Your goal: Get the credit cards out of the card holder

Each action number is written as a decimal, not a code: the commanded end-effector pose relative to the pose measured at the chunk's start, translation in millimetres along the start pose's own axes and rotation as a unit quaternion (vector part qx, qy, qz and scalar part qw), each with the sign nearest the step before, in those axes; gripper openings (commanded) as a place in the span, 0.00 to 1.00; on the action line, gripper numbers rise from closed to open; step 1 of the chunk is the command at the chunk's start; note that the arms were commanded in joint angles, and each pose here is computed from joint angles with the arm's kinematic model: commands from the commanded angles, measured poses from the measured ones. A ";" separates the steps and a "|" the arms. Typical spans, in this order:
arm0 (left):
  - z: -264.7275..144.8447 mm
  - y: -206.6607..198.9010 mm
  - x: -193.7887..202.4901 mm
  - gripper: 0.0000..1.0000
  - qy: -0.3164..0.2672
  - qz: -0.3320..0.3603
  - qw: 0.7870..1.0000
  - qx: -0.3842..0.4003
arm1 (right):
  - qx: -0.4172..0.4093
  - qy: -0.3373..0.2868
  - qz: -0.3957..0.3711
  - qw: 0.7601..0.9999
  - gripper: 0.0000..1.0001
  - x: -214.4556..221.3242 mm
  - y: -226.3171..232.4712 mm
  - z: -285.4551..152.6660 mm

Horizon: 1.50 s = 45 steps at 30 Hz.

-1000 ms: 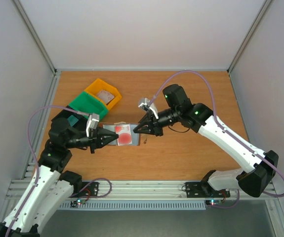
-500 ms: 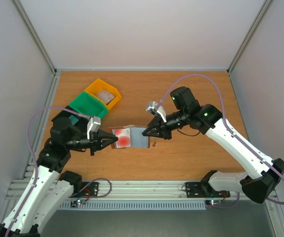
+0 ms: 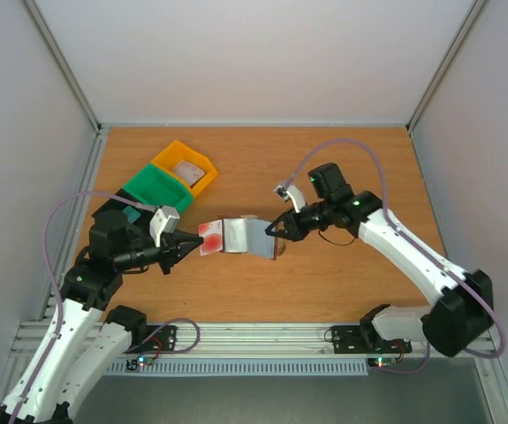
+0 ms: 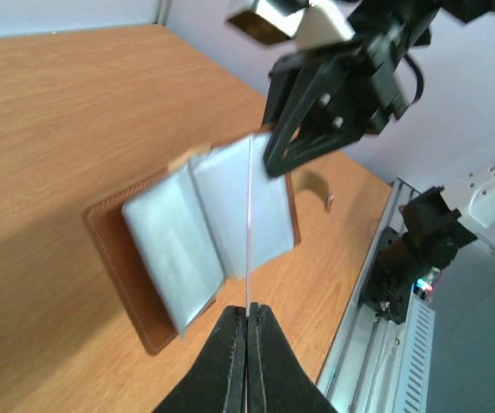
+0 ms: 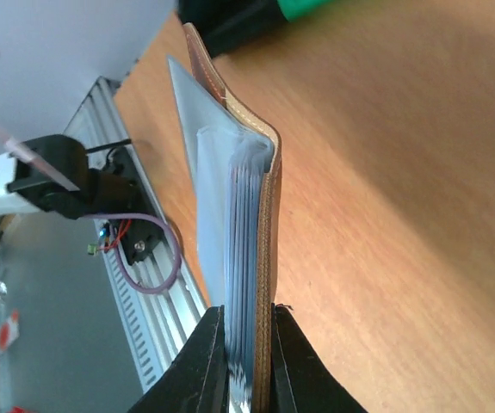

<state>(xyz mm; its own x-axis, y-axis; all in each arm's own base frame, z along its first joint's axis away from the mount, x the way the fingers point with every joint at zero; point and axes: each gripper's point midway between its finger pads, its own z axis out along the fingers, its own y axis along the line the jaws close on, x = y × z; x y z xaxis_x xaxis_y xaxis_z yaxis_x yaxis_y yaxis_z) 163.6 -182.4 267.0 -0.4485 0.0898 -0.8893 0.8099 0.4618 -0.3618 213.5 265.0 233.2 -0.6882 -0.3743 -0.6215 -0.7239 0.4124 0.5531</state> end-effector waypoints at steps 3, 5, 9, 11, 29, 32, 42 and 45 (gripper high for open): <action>2.5 8.4 -7.3 0.00 -0.031 -0.076 0.997 -0.011 | -0.030 0.051 0.158 0.986 0.01 31.7 -41.4 51.4; 4.4 0.3 -7.6 0.00 -0.030 -0.069 0.997 0.019 | -0.049 0.070 0.193 0.978 0.01 46.7 -48.8 64.5; 5.7 -12.3 1.3 0.00 -0.011 -0.038 0.997 0.061 | -0.057 0.099 0.240 0.964 0.01 74.6 -64.6 83.8; 6.0 -17.8 3.6 0.00 -0.005 -0.021 0.997 0.080 | -0.050 0.111 0.261 0.958 0.04 87.1 -74.7 89.8; 14.5 -30.1 6.6 0.00 0.012 -0.005 0.989 0.144 | 0.234 0.005 0.206 0.950 0.84 51.9 -90.5 -39.7; 14.3 -34.4 4.4 0.00 0.010 -0.001 0.988 0.156 | 0.131 -0.035 0.041 0.990 0.84 2.1 -9.8 -36.1; 9.2 -49.6 13.9 0.00 0.034 0.036 0.981 0.187 | -0.088 0.022 -0.185 0.979 0.84 -23.9 129.4 10.0; 8.8 -51.8 12.2 0.00 0.030 0.043 0.980 0.191 | -0.106 0.060 -0.199 0.972 0.76 -10.9 139.5 21.4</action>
<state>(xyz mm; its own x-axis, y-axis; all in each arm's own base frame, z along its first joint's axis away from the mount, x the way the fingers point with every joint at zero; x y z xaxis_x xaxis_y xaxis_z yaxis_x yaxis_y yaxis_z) 126.4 -211.2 257.6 -0.4643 0.1707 -0.8691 0.8844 0.1419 -0.4446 147.8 337.8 318.6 -0.4166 -0.4705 -0.7779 -0.9063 0.1480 0.3959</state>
